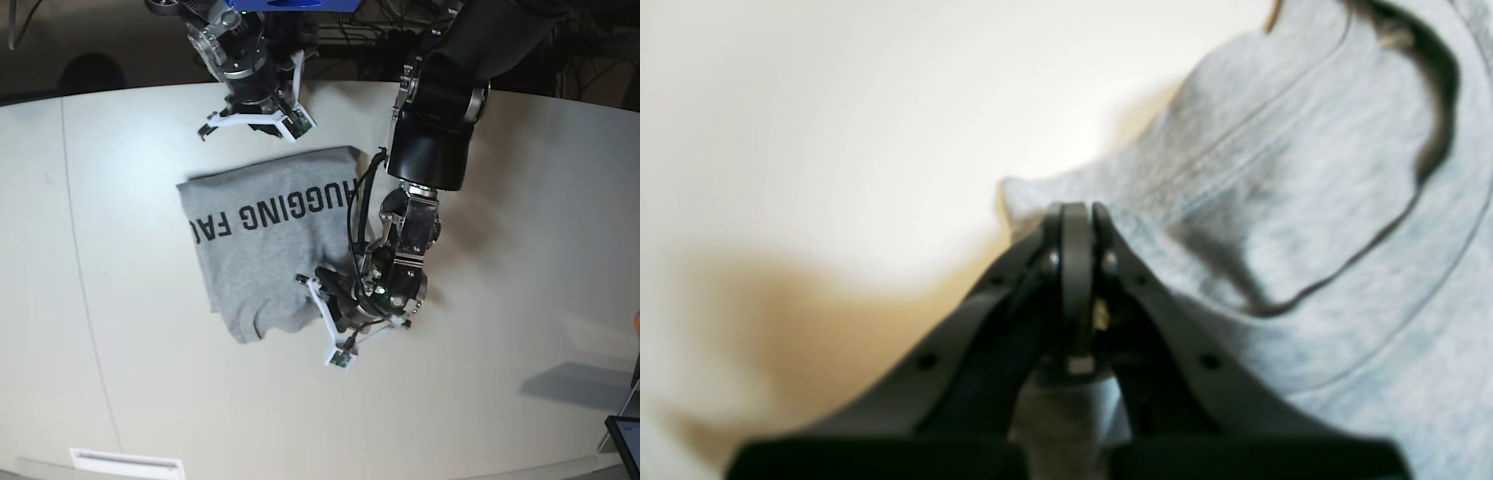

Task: Fold the T-shirt properly
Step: 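Grasp the shirt edge with the left gripper and fold it over, then release the shirt and raise the left gripper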

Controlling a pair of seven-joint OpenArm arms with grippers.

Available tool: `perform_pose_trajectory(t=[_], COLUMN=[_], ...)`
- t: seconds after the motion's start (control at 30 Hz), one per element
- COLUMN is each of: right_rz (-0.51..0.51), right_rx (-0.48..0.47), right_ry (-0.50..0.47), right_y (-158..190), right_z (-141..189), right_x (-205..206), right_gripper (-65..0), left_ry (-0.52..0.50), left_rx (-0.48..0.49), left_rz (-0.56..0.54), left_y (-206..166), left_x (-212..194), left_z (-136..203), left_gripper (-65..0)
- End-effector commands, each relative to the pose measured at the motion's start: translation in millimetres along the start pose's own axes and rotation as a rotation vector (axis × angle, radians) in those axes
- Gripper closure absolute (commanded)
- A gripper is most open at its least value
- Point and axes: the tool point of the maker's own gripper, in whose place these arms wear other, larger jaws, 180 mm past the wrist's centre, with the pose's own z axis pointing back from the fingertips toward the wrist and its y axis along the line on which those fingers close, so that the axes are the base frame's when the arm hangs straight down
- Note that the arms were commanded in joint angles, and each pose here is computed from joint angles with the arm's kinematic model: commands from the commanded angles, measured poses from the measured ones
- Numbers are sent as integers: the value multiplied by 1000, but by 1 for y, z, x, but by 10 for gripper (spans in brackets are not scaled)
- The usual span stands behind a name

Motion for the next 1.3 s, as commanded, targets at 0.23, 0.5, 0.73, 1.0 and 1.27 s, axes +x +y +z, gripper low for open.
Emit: perform_pose_trajectory(t=[0.23, 0.5, 0.73, 1.0, 1.27], right_rz=[-80, -285, -328, -338, -363], right_rx=[11, -187, -298, -428, -522], right_ry=[-21, 63, 89, 17, 46], right_y=[25, -24, -59, -118, -169], right_z=[18, 18, 21, 15, 18], right_x=[2, -26, -47, -28, -35], right_gripper=[0, 0, 0, 0, 0], left_ry=[-167, -96, 35, 53, 76], left_rx=[149, 226, 198, 184, 178], left_rz=[-4, -39, -45, -42, -34], left_y=[67, 73, 45, 39, 41], left_x=[60, -4, -90, -104, -110], left_z=[67, 129, 140, 139, 132], left_gripper=[0, 0, 0, 0, 0])
